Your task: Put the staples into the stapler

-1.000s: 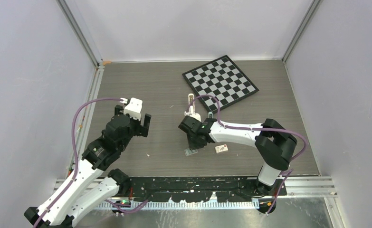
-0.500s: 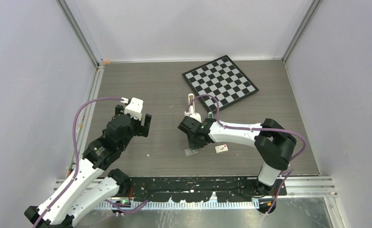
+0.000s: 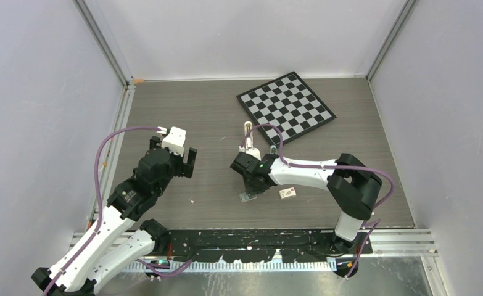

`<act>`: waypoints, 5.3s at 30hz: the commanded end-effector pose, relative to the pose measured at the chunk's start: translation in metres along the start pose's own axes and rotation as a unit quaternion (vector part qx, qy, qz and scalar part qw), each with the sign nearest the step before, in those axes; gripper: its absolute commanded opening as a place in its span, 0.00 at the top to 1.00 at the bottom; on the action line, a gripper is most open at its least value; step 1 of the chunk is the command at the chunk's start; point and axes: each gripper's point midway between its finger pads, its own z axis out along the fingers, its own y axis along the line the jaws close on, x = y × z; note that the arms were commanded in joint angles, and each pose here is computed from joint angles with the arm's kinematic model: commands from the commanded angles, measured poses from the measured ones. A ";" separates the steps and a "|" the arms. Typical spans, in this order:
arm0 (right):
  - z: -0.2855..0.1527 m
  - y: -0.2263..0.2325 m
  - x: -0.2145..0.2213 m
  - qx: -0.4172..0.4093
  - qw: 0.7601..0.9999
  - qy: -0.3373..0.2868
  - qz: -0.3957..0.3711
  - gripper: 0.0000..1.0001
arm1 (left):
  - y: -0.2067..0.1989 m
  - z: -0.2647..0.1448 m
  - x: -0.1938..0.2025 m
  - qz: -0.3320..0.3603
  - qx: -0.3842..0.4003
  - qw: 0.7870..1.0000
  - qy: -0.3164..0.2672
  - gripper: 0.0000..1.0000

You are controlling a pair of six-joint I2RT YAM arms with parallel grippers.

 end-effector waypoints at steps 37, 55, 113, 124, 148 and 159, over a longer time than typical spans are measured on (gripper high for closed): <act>-0.007 -0.002 -0.016 0.026 0.999 -0.044 -0.016 0.99 | 0.003 0.001 -0.008 -0.001 -0.009 1.000 -0.015 0.15; -0.038 0.008 -0.033 -0.049 0.995 -0.091 0.000 0.92 | -0.012 0.006 -0.009 -0.028 0.022 0.999 -0.007 0.15; 0.002 0.004 0.000 0.028 0.999 -0.026 -0.017 0.73 | 0.001 -0.002 -0.008 -0.006 0.002 1.000 -0.018 0.15; 0.002 0.005 0.000 0.023 0.999 -0.031 -0.011 0.79 | 0.000 -0.002 -0.008 -0.008 0.004 1.000 -0.017 0.15; -0.071 0.016 -0.048 -0.074 0.988 -0.135 0.020 0.82 | -0.064 -0.012 -0.040 -0.129 0.166 0.977 -0.043 0.16; -0.124 0.043 -0.074 -0.260 0.942 -0.207 0.043 0.82 | -0.122 -0.030 -0.064 -0.278 0.316 0.907 0.027 0.19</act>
